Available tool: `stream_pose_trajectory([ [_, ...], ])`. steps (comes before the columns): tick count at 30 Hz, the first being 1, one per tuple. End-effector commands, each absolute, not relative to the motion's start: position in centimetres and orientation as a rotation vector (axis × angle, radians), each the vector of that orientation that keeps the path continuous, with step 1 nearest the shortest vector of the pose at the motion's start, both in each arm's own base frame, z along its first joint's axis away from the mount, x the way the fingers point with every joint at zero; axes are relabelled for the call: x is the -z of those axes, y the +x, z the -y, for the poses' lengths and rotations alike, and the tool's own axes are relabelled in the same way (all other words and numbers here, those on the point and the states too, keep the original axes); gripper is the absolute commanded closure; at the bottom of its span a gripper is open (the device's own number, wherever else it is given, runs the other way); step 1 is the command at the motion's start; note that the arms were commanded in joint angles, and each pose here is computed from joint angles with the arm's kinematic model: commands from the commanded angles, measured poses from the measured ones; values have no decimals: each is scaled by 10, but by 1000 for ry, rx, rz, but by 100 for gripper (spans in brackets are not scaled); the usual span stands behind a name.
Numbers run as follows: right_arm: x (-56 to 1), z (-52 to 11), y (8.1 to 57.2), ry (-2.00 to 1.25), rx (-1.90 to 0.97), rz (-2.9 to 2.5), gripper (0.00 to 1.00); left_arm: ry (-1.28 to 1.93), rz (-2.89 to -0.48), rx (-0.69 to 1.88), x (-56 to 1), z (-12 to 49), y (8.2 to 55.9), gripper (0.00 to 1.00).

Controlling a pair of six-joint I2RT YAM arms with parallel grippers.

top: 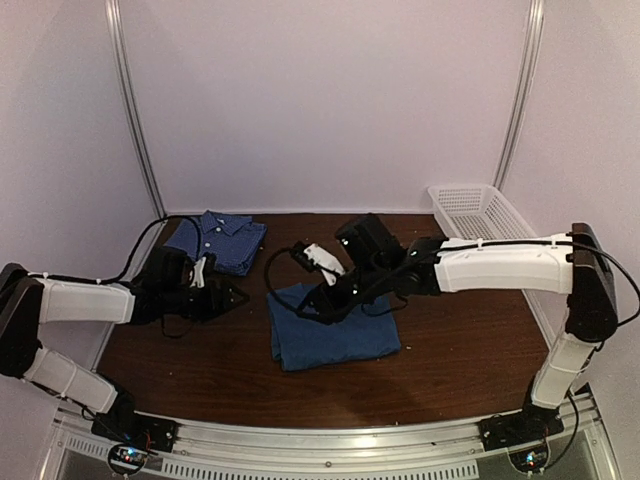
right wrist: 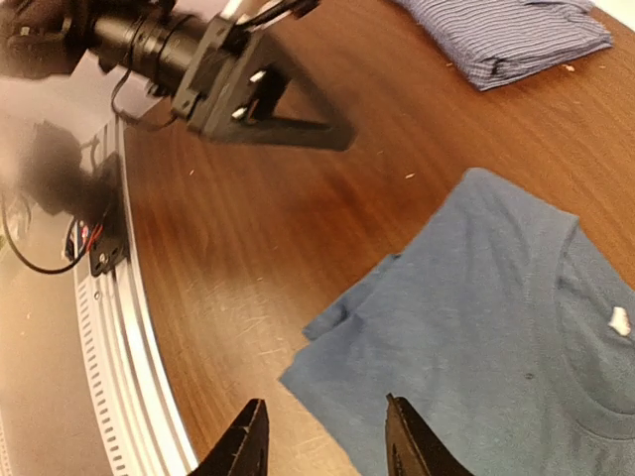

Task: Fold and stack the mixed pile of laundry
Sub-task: Pick up the square-folded T-shirt from the center of the board.

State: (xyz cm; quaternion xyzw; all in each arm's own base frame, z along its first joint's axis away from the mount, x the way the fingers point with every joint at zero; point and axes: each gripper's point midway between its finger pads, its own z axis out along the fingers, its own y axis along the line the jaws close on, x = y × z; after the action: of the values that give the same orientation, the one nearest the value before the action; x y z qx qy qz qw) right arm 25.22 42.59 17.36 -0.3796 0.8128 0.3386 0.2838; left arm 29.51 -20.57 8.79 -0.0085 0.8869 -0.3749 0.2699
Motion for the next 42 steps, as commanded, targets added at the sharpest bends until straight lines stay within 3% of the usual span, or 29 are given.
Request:
stream_pose_trajectory([
  [1, -125, -440, 222, -1245, -669, -2220, 60, -66, -2378, 1041, -91, 202, 296, 19],
  [9, -72, -473, 187, -1470, -485, -2227, 65, -103, -2407, 1038, -80, 197, 293, 18],
  [20, 2, -473, 185, -1575, -220, -2316, 56, -117, -2431, 1046, -70, 197, 290, 16],
  [26, 34, -449, 195, -1632, 114, -2293, 69, -137, -2451, 1044, -62, 197, 289, 15],
  [29, 23, -448, 207, -1582, 175, -2265, 86, -140, -2448, 1053, -63, 198, 290, 15],
  [32, -15, -465, 211, -1522, 58, -2215, 100, -134, -2434, 1080, -65, 201, 290, 15],
  [37, -83, -488, 228, -1367, -267, -2144, 100, -91, -2404, 1158, -71, 217, 290, 13],
  [42, -106, -493, 244, -1320, -345, -2114, 100, -78, -2349, 1267, -84, 240, 295, 2],
])
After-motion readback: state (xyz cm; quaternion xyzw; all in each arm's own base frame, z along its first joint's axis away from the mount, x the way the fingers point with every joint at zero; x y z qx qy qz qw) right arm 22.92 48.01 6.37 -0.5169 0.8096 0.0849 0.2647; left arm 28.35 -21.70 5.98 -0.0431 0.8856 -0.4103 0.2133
